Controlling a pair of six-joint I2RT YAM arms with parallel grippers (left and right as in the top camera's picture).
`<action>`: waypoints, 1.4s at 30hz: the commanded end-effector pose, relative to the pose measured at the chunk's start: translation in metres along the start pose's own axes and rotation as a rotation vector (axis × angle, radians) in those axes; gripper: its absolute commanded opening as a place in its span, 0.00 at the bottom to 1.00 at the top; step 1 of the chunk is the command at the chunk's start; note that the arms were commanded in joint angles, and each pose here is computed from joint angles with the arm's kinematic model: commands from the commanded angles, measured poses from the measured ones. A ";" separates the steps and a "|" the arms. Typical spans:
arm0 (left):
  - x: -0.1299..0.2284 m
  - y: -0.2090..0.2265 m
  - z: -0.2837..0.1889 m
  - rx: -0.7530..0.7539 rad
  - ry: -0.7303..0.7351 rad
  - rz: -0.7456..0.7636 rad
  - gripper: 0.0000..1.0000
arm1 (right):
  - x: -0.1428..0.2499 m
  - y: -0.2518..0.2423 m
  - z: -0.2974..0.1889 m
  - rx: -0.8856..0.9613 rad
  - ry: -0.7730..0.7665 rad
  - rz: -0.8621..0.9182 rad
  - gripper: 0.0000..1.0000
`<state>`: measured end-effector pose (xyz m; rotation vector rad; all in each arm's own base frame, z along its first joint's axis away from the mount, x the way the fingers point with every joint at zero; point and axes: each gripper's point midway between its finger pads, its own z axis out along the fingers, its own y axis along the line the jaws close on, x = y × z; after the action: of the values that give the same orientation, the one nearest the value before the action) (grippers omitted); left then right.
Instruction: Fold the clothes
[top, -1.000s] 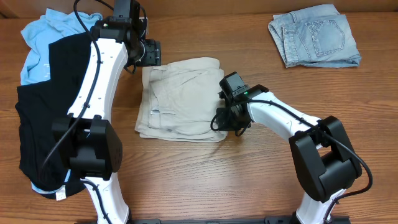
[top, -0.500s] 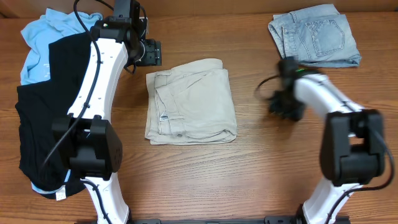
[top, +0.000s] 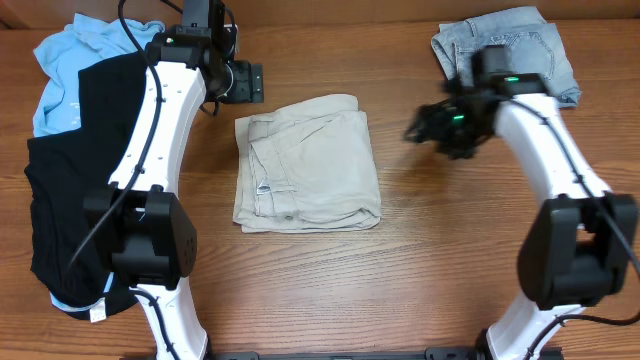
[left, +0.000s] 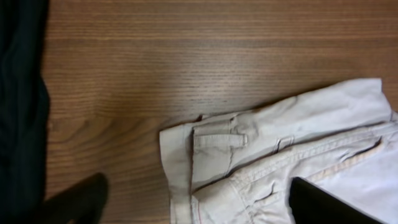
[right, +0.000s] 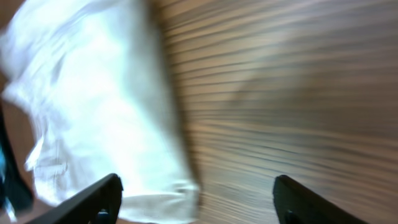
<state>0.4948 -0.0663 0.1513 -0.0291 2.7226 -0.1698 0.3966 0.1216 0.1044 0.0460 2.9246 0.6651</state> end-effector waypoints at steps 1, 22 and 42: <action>-0.002 0.002 0.001 0.003 -0.008 0.006 1.00 | 0.011 0.044 0.007 -0.004 -0.007 -0.186 0.86; -0.006 0.002 0.001 0.001 -0.025 0.009 1.00 | 0.103 -0.018 0.107 0.353 0.281 -0.210 0.96; -0.009 0.000 0.001 0.006 -0.039 0.007 1.00 | 0.009 -0.177 0.004 0.244 -0.013 0.514 0.99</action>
<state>0.5032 -0.0672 0.1553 -0.0284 2.6849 -0.1746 0.3714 -0.0207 0.0090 0.7102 3.0489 0.1592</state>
